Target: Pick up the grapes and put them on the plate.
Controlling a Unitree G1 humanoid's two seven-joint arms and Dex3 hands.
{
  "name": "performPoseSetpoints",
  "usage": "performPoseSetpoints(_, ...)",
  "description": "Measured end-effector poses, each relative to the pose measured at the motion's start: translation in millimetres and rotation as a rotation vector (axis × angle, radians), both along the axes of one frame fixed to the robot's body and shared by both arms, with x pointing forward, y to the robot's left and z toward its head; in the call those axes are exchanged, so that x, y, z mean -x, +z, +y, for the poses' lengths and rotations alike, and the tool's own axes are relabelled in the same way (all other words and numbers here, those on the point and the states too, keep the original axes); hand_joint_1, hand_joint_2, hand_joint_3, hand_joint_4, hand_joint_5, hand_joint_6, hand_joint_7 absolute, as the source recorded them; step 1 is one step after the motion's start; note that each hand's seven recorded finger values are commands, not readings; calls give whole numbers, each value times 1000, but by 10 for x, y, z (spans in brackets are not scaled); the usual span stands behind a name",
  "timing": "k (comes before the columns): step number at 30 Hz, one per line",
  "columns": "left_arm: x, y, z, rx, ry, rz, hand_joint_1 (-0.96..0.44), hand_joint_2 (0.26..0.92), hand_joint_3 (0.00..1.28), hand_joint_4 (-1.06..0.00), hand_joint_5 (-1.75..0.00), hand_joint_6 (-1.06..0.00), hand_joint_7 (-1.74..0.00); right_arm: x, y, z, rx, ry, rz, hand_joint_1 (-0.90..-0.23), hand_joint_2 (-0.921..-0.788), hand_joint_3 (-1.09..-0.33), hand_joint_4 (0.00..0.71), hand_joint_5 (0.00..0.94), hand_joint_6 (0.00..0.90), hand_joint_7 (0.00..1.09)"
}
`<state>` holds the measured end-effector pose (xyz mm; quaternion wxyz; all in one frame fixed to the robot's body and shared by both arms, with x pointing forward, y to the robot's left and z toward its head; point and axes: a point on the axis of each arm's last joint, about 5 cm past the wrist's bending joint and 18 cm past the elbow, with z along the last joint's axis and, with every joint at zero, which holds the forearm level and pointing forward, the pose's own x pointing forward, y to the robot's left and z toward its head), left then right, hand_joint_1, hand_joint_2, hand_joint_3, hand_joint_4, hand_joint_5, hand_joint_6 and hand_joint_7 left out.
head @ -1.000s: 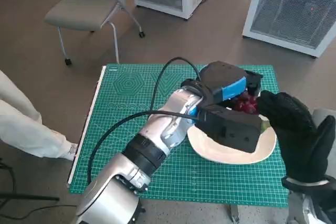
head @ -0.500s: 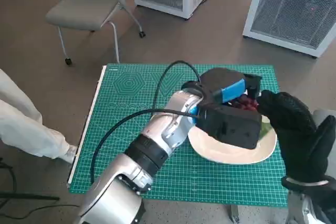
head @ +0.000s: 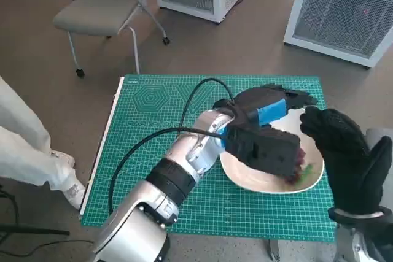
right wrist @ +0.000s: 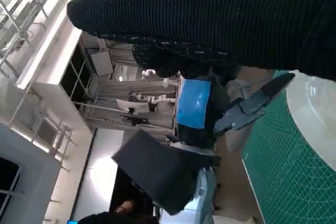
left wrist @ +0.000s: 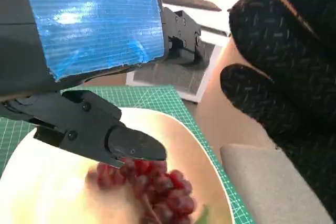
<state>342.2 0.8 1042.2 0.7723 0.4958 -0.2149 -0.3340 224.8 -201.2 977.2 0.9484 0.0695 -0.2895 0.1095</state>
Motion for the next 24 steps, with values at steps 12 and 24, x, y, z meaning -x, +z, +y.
performPoseSetpoints(12, -12, -13, 60, 14, 17, -36, -588, 921, 110, -7, -2, -165, -53, -3, -5, -2, 2, -2, 3, -343, -921, -626, 394, 863, 199, 1028)
performPoseSetpoints(24, -26, -87, 582, 305, 33, -17, -387, 917, 28, -49, -9, -230, -52, -7, 2, -7, 7, -2, 1, -343, -921, -623, 396, 860, 201, 1027)
